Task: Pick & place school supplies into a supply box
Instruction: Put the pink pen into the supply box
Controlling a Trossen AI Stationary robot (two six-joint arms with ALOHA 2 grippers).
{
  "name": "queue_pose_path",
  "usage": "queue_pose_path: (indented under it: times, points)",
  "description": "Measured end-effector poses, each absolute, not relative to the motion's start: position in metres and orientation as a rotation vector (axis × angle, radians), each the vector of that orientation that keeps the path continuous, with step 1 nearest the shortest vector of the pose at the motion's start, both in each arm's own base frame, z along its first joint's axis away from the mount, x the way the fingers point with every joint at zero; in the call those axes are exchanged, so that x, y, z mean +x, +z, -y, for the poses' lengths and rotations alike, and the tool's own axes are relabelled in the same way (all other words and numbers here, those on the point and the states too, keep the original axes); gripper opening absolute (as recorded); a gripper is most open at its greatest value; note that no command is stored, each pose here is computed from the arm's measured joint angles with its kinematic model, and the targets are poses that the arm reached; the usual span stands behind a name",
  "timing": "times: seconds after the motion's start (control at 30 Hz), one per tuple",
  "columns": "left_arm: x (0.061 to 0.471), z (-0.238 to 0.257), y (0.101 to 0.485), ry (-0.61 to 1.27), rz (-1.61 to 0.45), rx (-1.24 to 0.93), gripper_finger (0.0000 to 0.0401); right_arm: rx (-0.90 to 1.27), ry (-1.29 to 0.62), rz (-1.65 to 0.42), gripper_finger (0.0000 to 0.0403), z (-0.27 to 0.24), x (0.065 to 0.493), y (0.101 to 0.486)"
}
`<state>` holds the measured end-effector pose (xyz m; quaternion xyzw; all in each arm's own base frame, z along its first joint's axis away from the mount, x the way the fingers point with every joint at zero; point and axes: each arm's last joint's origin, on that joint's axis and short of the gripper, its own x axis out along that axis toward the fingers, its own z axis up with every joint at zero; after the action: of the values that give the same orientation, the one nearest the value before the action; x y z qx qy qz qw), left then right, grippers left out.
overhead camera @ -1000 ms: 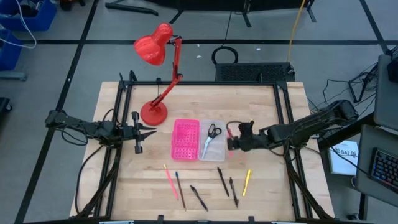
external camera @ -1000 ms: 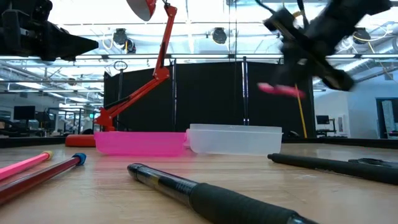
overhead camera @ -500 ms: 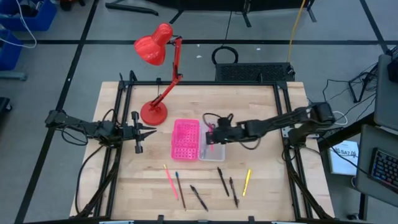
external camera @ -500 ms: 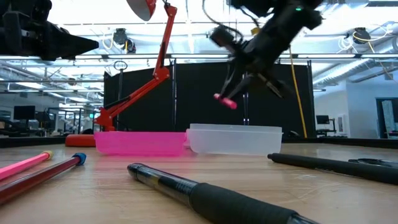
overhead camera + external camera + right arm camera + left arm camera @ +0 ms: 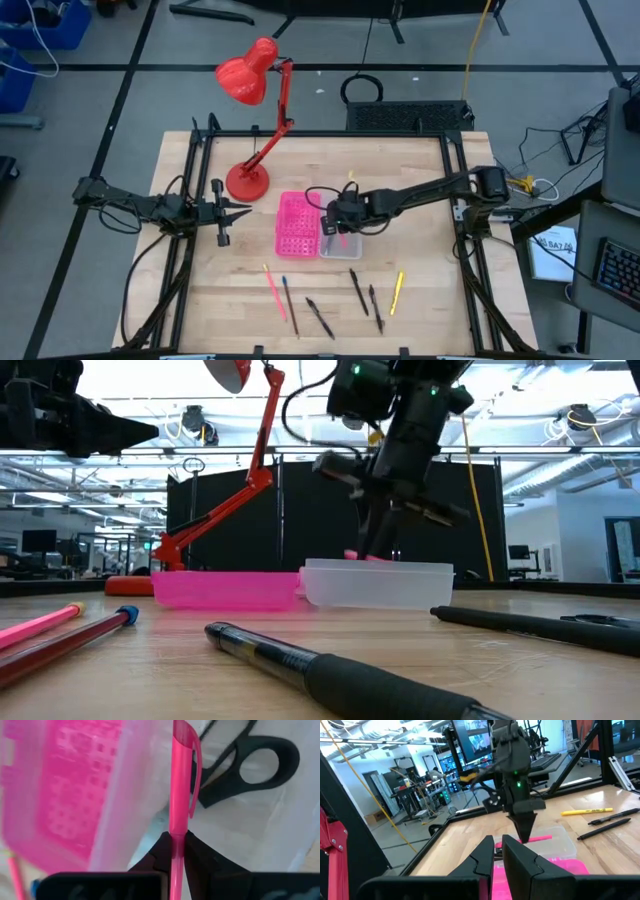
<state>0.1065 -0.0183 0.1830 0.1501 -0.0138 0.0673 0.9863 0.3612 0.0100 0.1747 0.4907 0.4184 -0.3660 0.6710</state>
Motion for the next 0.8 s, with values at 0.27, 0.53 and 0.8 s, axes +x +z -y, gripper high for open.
queue_pose_path:
  times: [0.27,0.53,0.8]
  points:
    - [0.107,0.018,0.183,0.137,0.028,0.301,0.0047,1.055,-0.845,-0.976,0.0020,0.005,0.364,0.161]
    - [0.106,0.018,0.183,0.137,0.027,0.301,0.0047,1.034,-0.860,-1.004,0.0020,0.008,0.366,0.150]
    - [0.107,0.018,0.183,0.136,0.026,0.300,0.0047,1.030,-0.858,-0.998,0.0084,0.008,0.362,0.159]
